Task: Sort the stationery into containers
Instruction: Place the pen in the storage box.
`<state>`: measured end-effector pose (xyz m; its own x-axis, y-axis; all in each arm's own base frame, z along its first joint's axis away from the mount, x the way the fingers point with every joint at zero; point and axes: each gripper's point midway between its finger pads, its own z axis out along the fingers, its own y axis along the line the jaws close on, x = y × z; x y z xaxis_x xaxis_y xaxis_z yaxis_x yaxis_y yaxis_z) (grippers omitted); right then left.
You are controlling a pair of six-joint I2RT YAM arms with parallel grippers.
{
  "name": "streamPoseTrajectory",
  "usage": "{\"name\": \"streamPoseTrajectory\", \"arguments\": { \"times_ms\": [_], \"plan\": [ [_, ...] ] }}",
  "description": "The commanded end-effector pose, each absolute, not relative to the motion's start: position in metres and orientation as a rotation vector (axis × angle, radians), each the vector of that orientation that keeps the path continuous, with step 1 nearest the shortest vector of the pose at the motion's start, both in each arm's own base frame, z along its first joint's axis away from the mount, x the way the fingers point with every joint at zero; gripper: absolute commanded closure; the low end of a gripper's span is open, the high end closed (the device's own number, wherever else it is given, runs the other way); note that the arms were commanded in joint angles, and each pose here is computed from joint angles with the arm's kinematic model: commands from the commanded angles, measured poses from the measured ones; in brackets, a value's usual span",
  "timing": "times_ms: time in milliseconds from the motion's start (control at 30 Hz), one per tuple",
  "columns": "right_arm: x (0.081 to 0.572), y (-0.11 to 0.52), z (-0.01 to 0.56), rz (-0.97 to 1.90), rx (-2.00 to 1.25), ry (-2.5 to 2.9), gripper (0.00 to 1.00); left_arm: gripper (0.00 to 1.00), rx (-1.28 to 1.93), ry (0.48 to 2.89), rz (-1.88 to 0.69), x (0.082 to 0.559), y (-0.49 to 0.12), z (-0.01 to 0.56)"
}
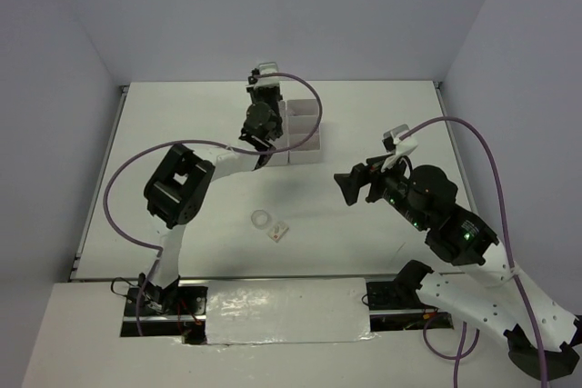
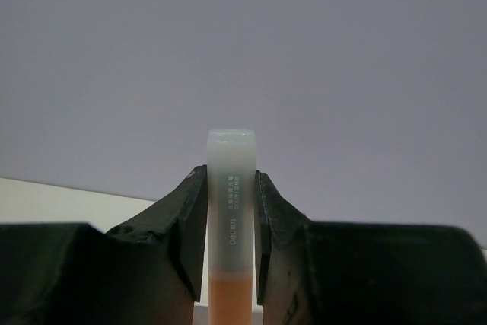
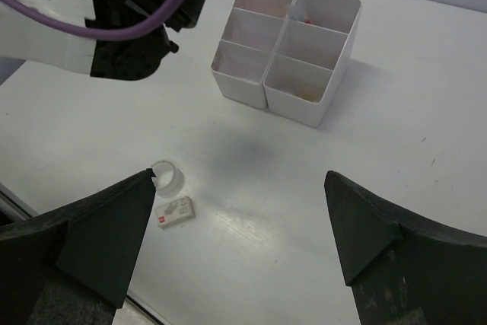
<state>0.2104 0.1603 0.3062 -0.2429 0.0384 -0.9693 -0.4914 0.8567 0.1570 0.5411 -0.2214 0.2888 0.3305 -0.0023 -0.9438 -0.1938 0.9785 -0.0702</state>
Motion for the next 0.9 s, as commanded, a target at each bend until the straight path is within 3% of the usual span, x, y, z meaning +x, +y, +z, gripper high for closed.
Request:
{"name": "streamPoseTrajectory", "arguments": {
  "times_ms": [0,133,700,867],
  "plan": [
    [0.213,0.167,0.309,0.528,-0.37,1.738,0.0,1.0,-0.244,1.165,-0.073,0.542,-0.209,0.315],
    [0.214,0.167,0.306,0.523,-0.372,1.748,0.0,1.0,-0.258,1.184,-0.201,0.549,-0.207,0.308],
    [0.212,0.172,0.303,0.54,-0.402,1.756,0.0,1.0,-0.257,1.241,-0.233,0.557,-0.211,0.269],
    [0.212,0.174,0.303,0.545,-0.412,1.758,0.0,0.78,-0.247,1.26,-0.22,0.558,-0.211,0.258]
  ]
}}
